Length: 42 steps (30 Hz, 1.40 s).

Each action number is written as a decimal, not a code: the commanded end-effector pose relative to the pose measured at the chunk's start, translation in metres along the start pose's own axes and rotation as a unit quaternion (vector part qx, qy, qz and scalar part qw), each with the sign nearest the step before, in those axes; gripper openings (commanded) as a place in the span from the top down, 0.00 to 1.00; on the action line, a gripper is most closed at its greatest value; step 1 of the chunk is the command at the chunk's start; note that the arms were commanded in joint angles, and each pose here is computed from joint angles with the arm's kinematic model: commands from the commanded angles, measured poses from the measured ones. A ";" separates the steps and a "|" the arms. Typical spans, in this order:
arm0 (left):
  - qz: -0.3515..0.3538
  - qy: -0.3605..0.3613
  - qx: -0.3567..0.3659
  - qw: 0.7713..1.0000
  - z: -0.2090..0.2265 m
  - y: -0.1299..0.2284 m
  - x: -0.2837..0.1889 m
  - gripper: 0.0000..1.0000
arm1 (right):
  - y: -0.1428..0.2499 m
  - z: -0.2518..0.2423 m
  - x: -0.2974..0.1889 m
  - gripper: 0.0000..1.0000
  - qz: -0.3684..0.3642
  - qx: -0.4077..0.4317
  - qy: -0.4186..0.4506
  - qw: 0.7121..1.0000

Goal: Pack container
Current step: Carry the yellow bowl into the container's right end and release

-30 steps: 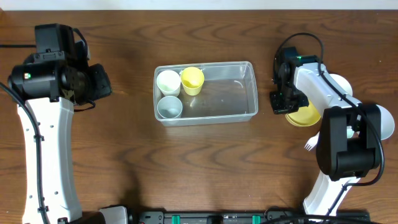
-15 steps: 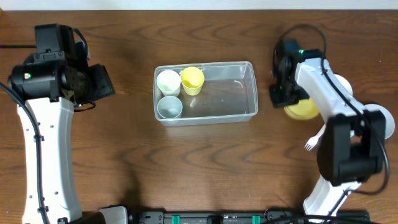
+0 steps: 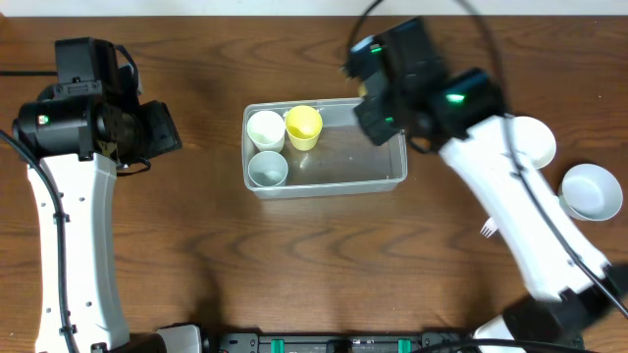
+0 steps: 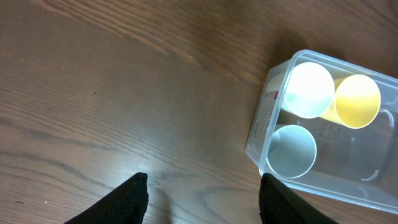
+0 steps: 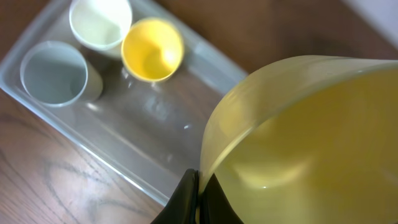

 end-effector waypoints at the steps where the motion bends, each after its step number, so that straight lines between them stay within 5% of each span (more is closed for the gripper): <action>1: 0.006 0.004 -0.005 1.000 0.000 0.002 0.002 0.42 | 0.014 0.008 0.043 0.99 0.055 -0.025 -0.001 0.998; 17: 0.009 0.004 -0.005 1.000 0.000 0.003 0.002 0.42 | 0.057 0.002 0.151 0.97 0.174 -0.021 0.004 0.984; 24: 0.009 0.004 -0.005 1.000 0.000 0.003 0.002 0.42 | 0.054 0.002 0.154 0.62 0.169 -0.022 0.004 0.985; 27: 0.009 0.004 -0.005 1.000 0.000 0.003 0.002 0.42 | 0.055 0.002 0.154 0.57 0.170 -0.022 0.004 0.985; 32: 0.010 0.004 -0.005 1.000 0.000 0.003 0.002 0.42 | 0.055 0.004 0.150 0.62 0.172 -0.013 0.005 0.985; 37: 0.011 0.004 -0.005 1.000 0.000 0.004 0.002 0.42 | 0.038 0.011 0.125 0.99 0.152 0.025 0.008 0.988; 42: 0.015 0.004 -0.005 1.000 0.000 0.006 0.002 0.42 | 0.030 0.022 0.090 0.99 0.143 0.195 0.001 0.970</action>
Point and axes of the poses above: each gripper's point midway between its finger pads, its own x axis out along the fingers, its own z axis along the line the jaws close on, y = z × x, the point moved 1 cm from there along -x, back along the fingers, and after that the axes turned 11 degrees about x, right-handed, at the moved point
